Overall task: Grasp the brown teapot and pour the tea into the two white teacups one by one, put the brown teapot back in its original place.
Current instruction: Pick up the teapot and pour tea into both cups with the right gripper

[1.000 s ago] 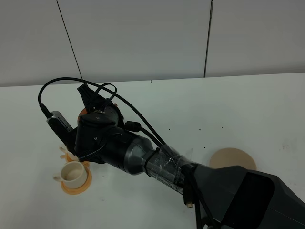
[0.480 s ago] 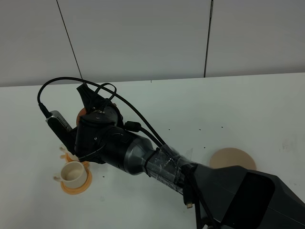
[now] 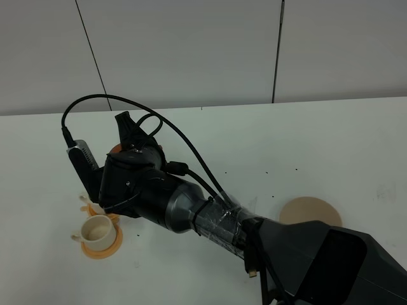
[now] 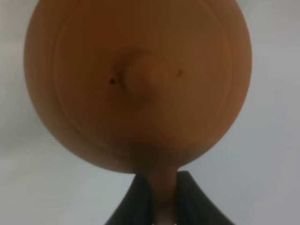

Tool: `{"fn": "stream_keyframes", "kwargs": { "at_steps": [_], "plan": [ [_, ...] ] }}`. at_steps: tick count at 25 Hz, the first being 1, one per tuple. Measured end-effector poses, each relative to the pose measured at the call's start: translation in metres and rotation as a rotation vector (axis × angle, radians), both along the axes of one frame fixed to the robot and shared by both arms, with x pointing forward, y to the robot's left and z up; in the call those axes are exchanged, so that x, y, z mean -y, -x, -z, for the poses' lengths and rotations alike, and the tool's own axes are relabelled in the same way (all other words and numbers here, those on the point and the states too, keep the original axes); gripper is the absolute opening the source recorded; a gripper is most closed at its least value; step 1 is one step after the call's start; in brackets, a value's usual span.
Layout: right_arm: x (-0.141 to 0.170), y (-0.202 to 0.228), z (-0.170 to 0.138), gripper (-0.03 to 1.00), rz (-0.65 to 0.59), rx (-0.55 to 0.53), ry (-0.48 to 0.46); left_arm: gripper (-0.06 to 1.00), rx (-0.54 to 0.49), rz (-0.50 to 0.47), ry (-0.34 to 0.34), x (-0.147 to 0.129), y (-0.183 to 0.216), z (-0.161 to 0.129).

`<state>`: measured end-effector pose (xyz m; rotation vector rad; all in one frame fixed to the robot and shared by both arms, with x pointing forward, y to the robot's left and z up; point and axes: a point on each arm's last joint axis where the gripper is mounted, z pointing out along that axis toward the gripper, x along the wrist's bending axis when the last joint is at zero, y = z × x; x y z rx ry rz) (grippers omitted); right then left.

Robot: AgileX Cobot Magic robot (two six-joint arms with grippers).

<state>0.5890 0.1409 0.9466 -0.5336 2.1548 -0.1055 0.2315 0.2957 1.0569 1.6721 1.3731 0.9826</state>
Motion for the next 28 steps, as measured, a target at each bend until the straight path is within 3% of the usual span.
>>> {"fn": "stream_keyframes", "kwargs": {
  "at_steps": [9,17,23,28],
  "plan": [
    [0.005,0.007,0.0,0.09,0.162,-0.122,-0.12,0.43,0.0,0.0,0.0,0.0,0.0,0.0],
    [0.024,0.023,-0.051,0.09,0.393,-0.26,-0.265,0.43,0.0,0.0,0.0,0.0,0.0,0.0],
    [0.022,0.039,-0.071,0.09,0.453,-0.422,-0.424,0.43,0.0,0.0,0.0,0.0,0.0,0.0],
    [0.018,0.047,-0.071,0.09,0.467,-0.532,-0.474,0.43,0.0,0.0,0.0,0.0,0.0,0.0]
  ]
}}
